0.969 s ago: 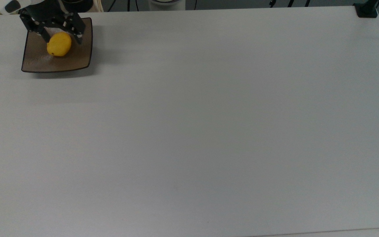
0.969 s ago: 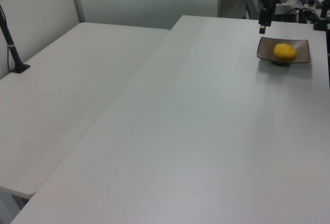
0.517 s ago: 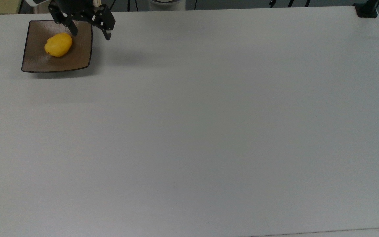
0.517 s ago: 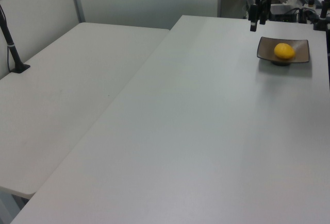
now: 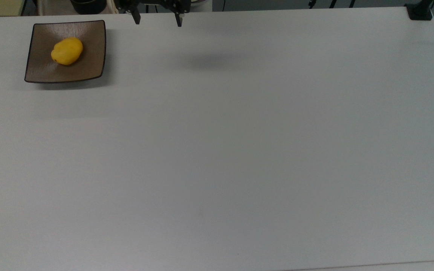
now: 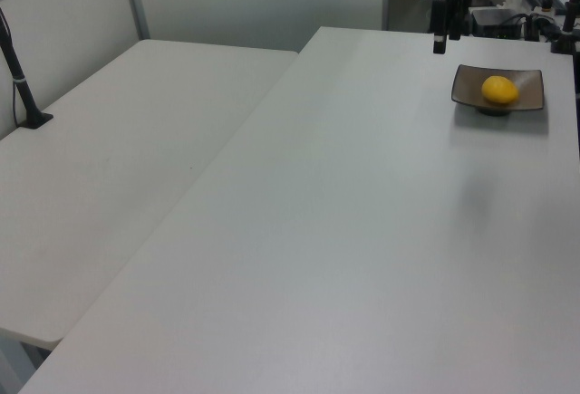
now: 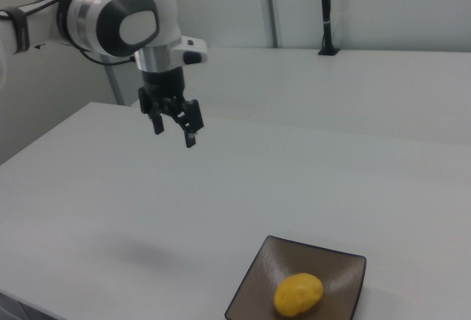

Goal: Put potatoes on a ceramic plate

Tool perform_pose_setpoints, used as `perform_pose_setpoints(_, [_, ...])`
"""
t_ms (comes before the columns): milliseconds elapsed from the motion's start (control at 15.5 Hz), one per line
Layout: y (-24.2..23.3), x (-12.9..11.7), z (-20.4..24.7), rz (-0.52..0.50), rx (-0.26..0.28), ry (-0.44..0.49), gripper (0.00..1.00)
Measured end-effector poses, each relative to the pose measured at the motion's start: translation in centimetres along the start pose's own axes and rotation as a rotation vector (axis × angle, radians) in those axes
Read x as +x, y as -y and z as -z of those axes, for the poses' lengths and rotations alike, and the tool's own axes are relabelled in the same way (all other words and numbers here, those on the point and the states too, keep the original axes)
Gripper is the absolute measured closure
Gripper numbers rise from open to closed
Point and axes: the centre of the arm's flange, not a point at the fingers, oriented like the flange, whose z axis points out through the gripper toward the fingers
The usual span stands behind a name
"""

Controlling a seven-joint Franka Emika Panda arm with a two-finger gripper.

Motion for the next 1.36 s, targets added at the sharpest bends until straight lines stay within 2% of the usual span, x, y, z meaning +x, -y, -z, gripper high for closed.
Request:
perform_pose_setpoints(388, [1.8, -0.1, -0.3, 0.029, -0.061, 0.001, 0.00])
perform_pose_setpoints(582, [1.7, 0.0, -0.4, 0.008, -0.084, 0.000, 0.00])
perform_pose_setpoints(1357, [0.8, 0.4, -0.2, -0.003, -0.110, -0.008, 0.00])
